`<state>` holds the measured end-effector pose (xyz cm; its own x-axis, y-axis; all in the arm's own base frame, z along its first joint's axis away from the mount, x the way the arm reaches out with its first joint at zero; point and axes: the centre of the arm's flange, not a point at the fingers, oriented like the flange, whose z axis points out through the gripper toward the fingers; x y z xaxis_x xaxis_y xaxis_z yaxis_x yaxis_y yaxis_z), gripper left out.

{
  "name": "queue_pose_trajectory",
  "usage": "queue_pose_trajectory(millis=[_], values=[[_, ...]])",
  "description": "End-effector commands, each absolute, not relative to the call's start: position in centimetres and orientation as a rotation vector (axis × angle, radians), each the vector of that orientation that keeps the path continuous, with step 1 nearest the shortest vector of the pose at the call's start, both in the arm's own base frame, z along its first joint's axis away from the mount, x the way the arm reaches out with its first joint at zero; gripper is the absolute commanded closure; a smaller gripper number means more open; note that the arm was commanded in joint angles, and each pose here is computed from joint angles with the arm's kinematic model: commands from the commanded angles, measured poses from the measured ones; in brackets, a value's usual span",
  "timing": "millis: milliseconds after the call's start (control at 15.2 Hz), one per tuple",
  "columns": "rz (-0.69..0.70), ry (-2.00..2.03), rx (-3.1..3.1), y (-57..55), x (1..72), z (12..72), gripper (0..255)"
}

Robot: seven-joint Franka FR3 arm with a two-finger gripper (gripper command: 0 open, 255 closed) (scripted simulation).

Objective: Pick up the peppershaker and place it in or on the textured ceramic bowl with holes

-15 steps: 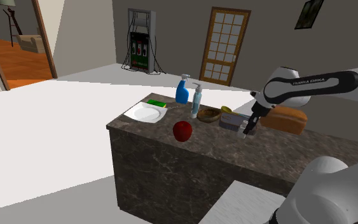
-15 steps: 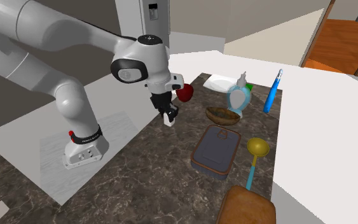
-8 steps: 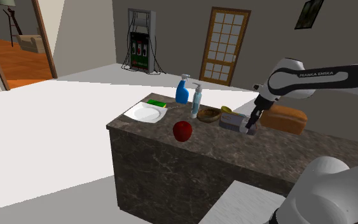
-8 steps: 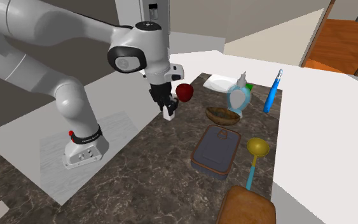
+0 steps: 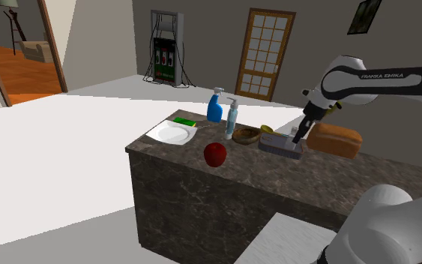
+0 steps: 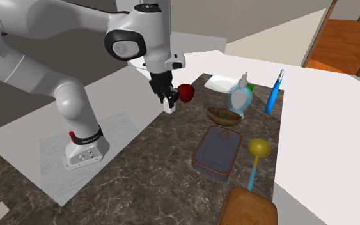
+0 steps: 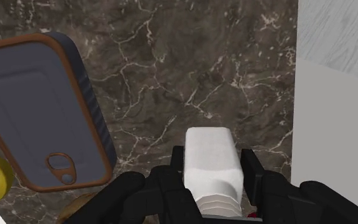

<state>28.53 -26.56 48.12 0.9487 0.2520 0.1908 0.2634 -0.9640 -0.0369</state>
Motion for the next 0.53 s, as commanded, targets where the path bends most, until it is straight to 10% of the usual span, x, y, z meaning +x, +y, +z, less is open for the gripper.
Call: queue_pose_trajectory(millis=[0,462], values=[[-0.285,-0.403,-3.04,-26.5,28.5,49.3,255],[-0.285,-0.403,-3.04,-28.3,34.8,50.2,255]])
